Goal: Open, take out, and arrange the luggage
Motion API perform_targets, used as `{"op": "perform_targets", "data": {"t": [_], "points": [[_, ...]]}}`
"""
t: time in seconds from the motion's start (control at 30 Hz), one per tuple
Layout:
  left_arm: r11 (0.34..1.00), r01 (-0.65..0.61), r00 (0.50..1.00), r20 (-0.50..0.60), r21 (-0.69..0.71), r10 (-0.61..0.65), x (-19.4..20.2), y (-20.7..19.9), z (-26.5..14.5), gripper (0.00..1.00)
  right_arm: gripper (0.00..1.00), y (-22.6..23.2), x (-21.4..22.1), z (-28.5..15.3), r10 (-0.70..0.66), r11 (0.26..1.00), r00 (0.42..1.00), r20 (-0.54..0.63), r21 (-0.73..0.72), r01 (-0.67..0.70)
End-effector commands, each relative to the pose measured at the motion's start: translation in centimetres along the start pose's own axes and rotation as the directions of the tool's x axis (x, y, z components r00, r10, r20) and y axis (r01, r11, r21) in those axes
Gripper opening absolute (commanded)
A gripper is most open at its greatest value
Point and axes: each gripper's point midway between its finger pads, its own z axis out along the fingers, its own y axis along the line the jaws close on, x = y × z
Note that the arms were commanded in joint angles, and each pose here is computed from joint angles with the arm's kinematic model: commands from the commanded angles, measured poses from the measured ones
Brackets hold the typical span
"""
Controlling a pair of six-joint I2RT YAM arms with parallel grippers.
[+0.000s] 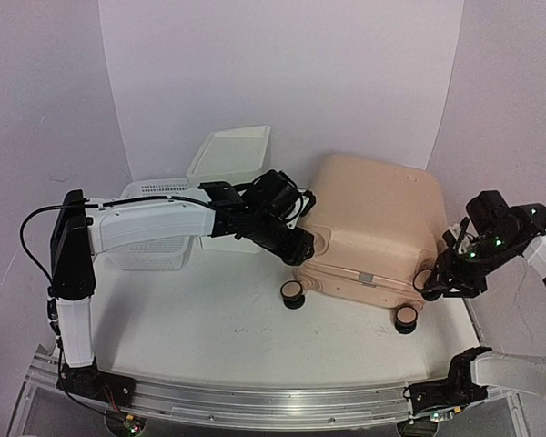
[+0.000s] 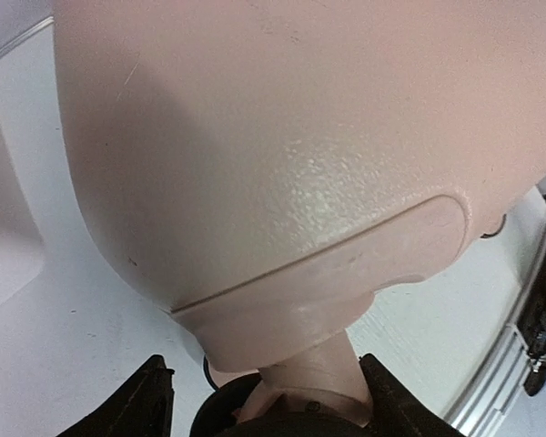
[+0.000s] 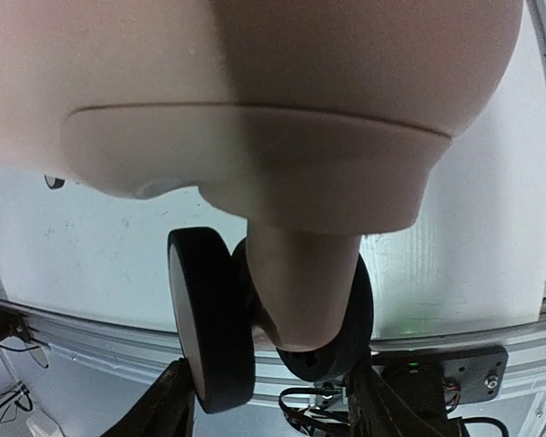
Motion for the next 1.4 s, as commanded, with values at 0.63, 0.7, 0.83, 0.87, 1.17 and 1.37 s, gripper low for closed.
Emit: {"op": "perform_targets", "data": {"t": [0.63, 0.7, 0.83, 0.87, 1.17, 1.37], "points": [[0.997, 0.065, 0.983, 0.174, -0.042, -0.057, -1.1, 4.1, -12.7, 1.00, 0.98, 11.9, -12.6, -6.6, -0.317, 0.941, 0.844, 0.433, 0.032, 0.337], [0.999, 0.037, 0.982, 0.183, 0.033, -0.042, -1.4, 1.3, -12.7, 0.99, 0.98, 9.8, -16.2, -6.3, -0.236, 0.965, 0.876, 0.420, -0.002, 0.261], [0.990, -0.031, 0.989, 0.145, 0.139, 0.010, -0.8, -3.9, -10.7, 0.99, 0.98, 6.1, -24.7, -6.2, -0.075, 0.990, 0.885, 0.459, -0.076, 0.123], [0.988, -0.038, 0.991, 0.136, 0.151, 0.017, -0.7, -4.6, -10.1, 0.99, 0.98, 5.8, -26.4, -6.0, -0.060, 0.990, 0.884, 0.463, -0.088, 0.113], [0.984, -0.067, 0.997, 0.053, 0.166, 0.059, 1.4, -6.3, -5.7, 0.87, 0.98, 2.6, -41.2, -2.2, -0.002, 0.988, 0.865, 0.502, -0.135, 0.081], [0.991, -0.093, 0.995, 0.050, 0.101, 0.088, 1.1, -5.4, -4.1, 0.84, 0.97, 5.2, -41.9, 1.1, 0.033, 0.924, 0.916, 0.400, -0.361, 0.124]]}}
